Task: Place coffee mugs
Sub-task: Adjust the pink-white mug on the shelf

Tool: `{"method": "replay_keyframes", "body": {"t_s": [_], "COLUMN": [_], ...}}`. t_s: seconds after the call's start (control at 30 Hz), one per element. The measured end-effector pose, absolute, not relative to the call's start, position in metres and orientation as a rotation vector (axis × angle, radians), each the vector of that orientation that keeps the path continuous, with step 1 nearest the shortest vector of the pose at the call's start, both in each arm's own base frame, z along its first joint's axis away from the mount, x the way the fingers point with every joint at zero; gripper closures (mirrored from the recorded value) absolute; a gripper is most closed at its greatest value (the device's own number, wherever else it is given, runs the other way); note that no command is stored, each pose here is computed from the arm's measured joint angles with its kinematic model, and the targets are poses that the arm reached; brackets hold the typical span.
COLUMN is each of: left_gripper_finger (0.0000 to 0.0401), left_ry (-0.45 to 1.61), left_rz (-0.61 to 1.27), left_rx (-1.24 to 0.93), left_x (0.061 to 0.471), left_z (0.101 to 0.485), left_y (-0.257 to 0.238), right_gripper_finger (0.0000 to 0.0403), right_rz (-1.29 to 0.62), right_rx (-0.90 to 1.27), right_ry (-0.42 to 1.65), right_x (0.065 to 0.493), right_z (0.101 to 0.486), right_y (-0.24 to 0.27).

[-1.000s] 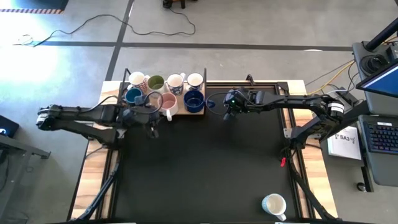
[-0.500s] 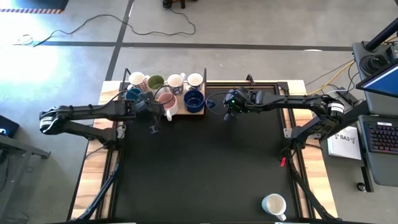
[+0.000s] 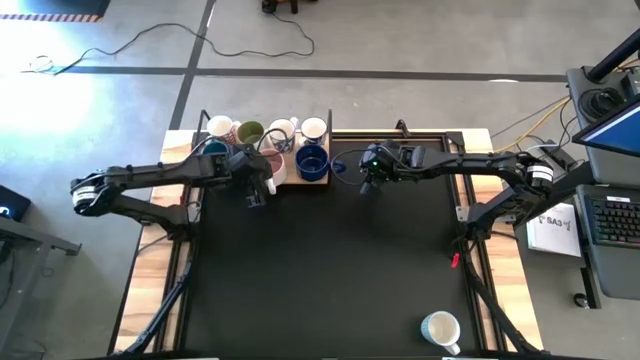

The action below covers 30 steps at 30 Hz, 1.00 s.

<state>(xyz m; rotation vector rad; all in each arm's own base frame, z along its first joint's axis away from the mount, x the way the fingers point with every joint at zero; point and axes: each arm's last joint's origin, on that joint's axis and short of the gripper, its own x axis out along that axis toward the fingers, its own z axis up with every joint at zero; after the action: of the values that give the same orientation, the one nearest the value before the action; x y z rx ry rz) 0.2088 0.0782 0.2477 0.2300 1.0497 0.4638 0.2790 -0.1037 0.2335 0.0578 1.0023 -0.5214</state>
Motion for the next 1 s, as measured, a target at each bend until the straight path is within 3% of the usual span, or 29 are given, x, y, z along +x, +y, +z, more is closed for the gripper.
{"method": "replay_keyframes", "body": {"t_s": [0.27,1.0], "left_gripper_finger": [0.0364,0.0366], "left_ry": [1.053,0.926], "left_rz": [0.418,0.33], "left_rx": [0.223,0.229], "left_x": [0.215,0.223], "left_z": [0.243,0.248], "left_y": [0.082,0.093], "right_gripper_finger": [0.0284,0.0284], "right_rz": [-0.52,-0.52], "right_rx": [0.058,0.058], "right_ry": [1.012,1.014], "right_x": [0.278,0.277], "right_z": [0.231,0.23], "right_y": [-0.103,-0.103]}}
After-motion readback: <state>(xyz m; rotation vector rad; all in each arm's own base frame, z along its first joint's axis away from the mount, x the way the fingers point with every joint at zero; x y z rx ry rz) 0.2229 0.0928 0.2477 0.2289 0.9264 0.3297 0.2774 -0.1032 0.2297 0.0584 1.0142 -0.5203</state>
